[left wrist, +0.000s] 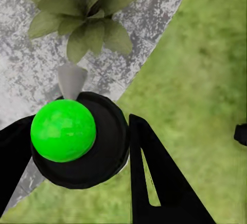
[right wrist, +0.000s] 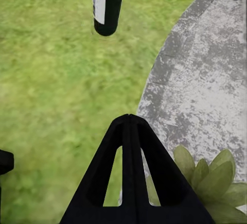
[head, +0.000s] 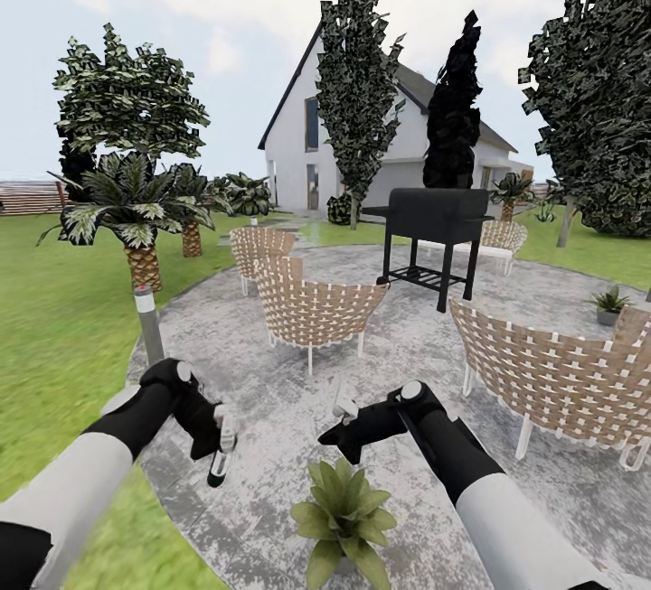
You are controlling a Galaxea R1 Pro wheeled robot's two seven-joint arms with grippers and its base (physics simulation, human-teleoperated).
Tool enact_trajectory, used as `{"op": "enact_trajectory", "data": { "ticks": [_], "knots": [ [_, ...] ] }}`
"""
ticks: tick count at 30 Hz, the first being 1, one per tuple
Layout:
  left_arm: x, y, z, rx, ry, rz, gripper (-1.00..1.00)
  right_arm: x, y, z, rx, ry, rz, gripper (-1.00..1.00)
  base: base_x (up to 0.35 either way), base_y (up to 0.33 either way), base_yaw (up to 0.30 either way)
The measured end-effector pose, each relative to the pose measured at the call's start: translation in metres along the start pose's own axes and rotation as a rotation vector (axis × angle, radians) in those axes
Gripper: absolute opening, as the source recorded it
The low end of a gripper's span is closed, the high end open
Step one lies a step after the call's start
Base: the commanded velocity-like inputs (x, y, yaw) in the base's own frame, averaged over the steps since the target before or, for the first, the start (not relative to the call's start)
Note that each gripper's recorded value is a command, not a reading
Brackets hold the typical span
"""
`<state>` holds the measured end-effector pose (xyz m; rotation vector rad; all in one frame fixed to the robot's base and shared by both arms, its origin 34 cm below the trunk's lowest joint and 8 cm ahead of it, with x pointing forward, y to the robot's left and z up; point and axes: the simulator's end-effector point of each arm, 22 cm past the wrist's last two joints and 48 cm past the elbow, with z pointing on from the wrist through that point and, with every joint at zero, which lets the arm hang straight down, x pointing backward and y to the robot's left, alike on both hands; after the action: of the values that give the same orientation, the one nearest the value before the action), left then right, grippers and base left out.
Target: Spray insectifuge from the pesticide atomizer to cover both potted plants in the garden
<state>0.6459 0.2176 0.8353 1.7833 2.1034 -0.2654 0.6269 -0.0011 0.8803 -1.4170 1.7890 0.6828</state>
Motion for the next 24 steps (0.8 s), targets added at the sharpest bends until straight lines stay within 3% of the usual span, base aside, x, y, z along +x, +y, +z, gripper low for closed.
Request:
{"op": "enact_trajectory", "data": {
  "ticks": [4,7,10,12,16,17,22,24],
  "knots": [
    [-0.005,0.034,-0.024,-0.120,-0.155,-0.135,-1.00,0.012,-0.002,0.001,-0.002,0.010,0.032,1.00,0.000,0.000,0.000],
    [-0.014,0.049,-0.037,-0.168,-0.268,-0.241,-1.00,0.032,0.001,0.005,-0.020,0.032,0.086,1.00,0.000,0.000,0.000],
    [-0.017,0.059,-0.044,-0.193,-0.351,-0.361,-1.00,0.061,-0.007,0.000,-0.014,0.028,0.196,1.00,0.000,0.000,0.000],
    [-0.017,0.066,-0.046,-0.222,-0.377,-0.412,-1.00,0.081,-0.024,-0.016,0.026,-0.006,0.295,1.00,0.000,0.000,0.000],
    [-0.018,0.082,-0.038,-0.296,-0.385,-0.468,-1.00,0.115,-0.066,-0.067,0.150,-0.088,0.441,1.00,0.000,0.000,0.000],
    [-0.016,0.082,-0.030,-0.299,-0.388,-0.493,-1.00,0.132,-0.084,-0.091,0.212,-0.099,0.477,1.00,0.000,0.000,0.000],
    [-0.020,0.086,-0.014,-0.296,-0.490,-0.623,-1.00,0.198,-0.144,-0.196,0.493,-0.101,0.559,1.00,0.000,0.000,0.000],
    [-0.027,0.091,-0.010,-0.311,-0.533,-0.667,-1.00,0.211,-0.162,-0.224,0.601,-0.123,0.588,1.00,0.000,0.000,0.000]
  ]
}}
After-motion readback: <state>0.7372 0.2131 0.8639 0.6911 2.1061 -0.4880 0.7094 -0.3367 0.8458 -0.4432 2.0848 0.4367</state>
